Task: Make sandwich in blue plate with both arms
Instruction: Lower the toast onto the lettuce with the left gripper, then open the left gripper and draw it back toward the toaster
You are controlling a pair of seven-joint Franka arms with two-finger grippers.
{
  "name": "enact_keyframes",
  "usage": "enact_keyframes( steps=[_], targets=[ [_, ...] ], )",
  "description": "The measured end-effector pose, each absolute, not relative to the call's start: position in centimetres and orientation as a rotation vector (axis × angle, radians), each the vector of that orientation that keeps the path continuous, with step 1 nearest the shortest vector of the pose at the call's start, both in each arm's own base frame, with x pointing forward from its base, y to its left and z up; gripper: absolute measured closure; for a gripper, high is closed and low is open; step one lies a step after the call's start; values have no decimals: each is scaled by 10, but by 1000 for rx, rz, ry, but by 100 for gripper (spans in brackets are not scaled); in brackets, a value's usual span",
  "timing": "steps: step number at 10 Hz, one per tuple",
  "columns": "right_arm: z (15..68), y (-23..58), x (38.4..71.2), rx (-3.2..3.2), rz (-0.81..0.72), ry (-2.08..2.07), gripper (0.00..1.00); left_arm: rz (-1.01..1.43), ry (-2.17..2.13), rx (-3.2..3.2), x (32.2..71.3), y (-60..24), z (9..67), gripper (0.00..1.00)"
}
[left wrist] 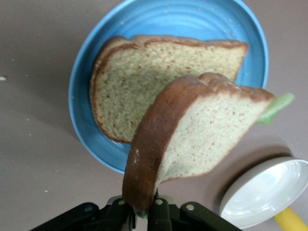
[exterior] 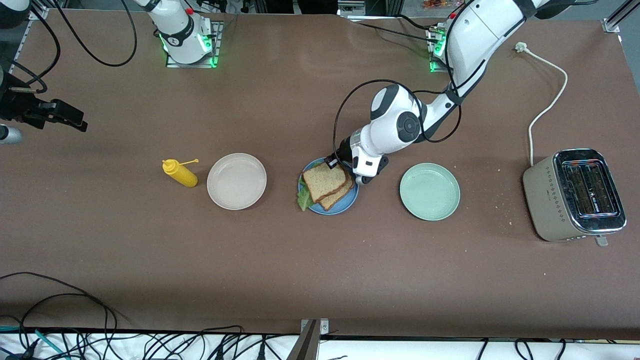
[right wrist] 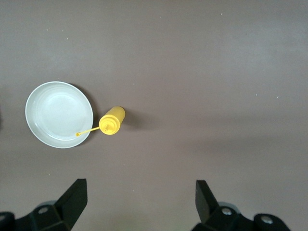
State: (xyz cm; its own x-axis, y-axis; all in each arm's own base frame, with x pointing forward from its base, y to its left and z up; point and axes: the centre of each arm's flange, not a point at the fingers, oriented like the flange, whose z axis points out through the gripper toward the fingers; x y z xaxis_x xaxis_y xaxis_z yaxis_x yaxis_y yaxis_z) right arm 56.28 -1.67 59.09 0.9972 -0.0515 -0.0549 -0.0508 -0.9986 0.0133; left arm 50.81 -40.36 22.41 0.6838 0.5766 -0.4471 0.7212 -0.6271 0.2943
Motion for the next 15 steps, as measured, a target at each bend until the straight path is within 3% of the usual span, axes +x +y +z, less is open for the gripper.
enact_keyframes(
  steps=[5,6,11,15],
  targets=[
    [585,-17,565,3137,-114,-20,0,-473,1053,2450,509,-394,200,86],
    [585,-17,565,3137,-115,-19,0,-476,1058,2448,509,-394,199,79],
    [585,-16,565,3137,-114,-14,0,-493,1091,2457,516,-383,193,8],
    [585,-16,565,3137,-112,-13,0,-649,1089,2500,553,-350,241,0]
  ],
)
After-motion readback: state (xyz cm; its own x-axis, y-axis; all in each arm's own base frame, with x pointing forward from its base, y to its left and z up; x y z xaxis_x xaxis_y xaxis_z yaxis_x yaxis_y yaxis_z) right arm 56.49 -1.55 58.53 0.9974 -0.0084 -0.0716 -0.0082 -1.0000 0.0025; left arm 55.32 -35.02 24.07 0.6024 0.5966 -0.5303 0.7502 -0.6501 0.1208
